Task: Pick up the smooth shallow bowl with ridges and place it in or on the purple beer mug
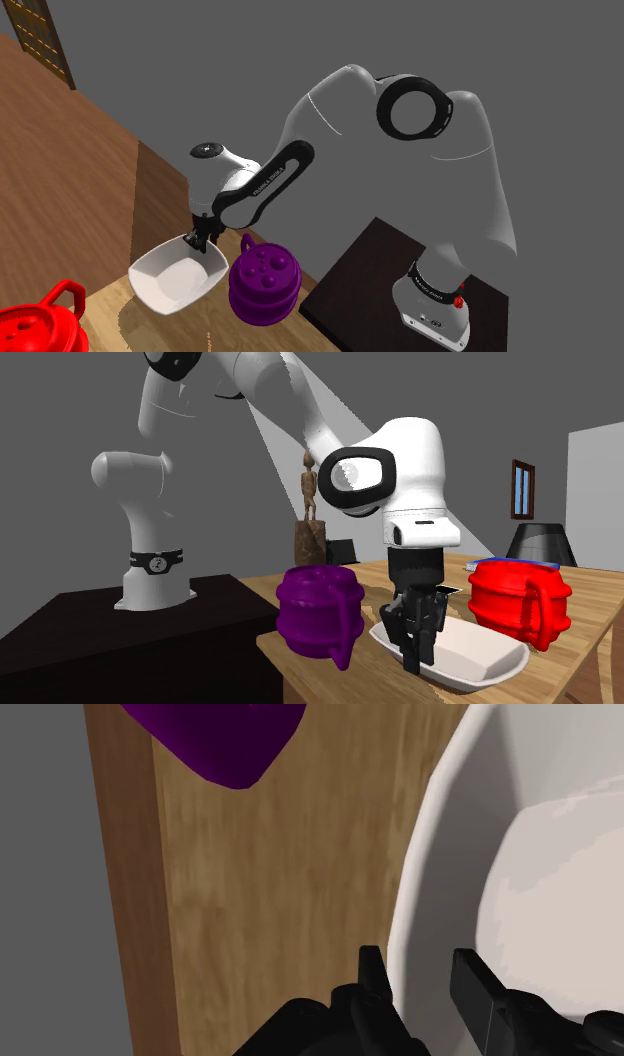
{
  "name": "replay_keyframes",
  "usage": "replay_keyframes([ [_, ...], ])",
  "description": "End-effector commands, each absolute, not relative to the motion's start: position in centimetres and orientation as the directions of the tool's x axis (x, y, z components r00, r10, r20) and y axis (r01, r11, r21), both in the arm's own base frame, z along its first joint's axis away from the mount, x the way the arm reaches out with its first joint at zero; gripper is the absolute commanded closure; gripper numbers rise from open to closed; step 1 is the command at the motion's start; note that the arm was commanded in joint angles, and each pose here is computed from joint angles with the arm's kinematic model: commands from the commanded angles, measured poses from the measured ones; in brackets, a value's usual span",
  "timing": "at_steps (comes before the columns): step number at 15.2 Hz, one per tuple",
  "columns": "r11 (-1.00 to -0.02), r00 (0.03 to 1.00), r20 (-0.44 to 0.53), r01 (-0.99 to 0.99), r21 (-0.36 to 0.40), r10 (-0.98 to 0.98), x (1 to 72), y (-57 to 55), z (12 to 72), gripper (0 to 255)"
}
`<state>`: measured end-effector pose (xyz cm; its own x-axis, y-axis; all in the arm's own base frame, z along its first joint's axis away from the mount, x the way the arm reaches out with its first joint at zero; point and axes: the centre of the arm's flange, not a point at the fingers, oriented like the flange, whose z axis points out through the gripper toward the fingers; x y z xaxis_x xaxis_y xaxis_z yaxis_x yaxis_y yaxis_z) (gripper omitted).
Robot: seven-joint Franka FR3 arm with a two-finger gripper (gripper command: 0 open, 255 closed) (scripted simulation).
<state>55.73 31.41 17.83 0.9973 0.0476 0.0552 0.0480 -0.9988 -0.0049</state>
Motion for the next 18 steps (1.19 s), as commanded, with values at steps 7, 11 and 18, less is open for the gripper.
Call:
replay_keyframes([
  [7,-0.999,0.997,0.054,0.048,-0.004,0.048,55.7,31.4,19.3,255],
  [11,-0.999,0.997,0.054,0.048,-0.004,0.048,55.7,31.4,21.4,255],
  [18,-0.999,0.997,0.054,0.048,-0.004,0.048,55.7,31.4,25.1,255],
])
